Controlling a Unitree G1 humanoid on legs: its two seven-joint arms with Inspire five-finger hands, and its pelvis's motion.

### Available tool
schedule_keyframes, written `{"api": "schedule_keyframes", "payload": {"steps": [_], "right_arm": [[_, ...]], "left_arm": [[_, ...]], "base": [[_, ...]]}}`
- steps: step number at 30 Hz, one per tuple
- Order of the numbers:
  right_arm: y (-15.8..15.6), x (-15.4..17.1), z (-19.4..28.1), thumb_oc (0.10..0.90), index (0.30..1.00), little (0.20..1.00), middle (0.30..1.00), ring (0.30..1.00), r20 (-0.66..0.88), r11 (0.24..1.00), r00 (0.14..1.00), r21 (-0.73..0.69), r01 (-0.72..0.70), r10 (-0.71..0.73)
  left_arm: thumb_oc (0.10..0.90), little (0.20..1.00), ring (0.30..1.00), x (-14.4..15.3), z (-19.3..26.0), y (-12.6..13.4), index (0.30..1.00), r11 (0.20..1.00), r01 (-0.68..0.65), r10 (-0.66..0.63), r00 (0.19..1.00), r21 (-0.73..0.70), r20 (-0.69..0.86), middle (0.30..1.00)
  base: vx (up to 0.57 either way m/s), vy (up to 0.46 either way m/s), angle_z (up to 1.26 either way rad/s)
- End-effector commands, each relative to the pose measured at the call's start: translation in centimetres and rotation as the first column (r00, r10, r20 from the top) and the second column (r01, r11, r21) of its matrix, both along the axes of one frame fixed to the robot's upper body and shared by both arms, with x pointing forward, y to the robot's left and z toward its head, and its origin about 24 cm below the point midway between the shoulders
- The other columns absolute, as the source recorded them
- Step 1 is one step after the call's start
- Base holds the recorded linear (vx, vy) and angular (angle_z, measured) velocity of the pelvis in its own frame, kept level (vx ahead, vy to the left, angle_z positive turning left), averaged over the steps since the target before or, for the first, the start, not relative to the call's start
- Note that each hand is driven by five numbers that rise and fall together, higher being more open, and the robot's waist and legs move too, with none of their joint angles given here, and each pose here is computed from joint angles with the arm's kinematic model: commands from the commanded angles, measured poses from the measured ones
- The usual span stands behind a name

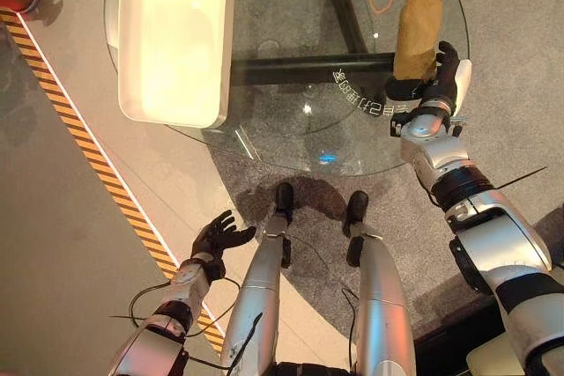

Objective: Wipe the table with a cloth and put it in the basket.

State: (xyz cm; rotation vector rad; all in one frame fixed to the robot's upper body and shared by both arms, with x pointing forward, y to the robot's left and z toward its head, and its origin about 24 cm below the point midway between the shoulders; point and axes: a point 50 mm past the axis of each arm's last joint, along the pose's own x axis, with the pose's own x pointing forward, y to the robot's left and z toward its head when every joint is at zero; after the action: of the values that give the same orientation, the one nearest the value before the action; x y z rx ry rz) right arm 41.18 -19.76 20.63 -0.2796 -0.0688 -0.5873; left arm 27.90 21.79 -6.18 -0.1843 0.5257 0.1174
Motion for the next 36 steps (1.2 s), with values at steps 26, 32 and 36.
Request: {"api": "schedule_keyframes", "payload": {"steps": [26,32,36], "right_arm": [[-1.8,0.3,6.3,0.1,0.3,0.2,0.3,0.3,0.062,0.963,0.993,-0.246,0.111,-0.098],[-2.9,0.4,5.3,0.1,0.3,0.2,0.3,0.3,-0.022,0.964,0.995,-0.25,0.091,-0.099],[-3.3,0.4,5.0,0.1,0.3,0.2,0.3,0.3,-0.041,0.964,0.994,-0.249,0.092,-0.105]], "left_arm": [[0.8,0.9,0.9,-2.2,-2.0,-1.6,0.9,0.999,0.039,-0.04,0.997,-0.012,-0.068,0.9],[0.8,0.9,0.9,-2.1,-2.0,-1.5,0.9,0.999,0.047,-0.048,0.997,-0.014,-0.067,0.9],[0.8,0.9,0.9,-2.1,-2.0,-1.5,0.9,0.999,0.048,-0.049,0.997,-0.012,-0.067,0.9]], "base": [[0.01,0.001,0.01],[0.0,0.0,0.0],[0.0,0.0,0.0]]}}
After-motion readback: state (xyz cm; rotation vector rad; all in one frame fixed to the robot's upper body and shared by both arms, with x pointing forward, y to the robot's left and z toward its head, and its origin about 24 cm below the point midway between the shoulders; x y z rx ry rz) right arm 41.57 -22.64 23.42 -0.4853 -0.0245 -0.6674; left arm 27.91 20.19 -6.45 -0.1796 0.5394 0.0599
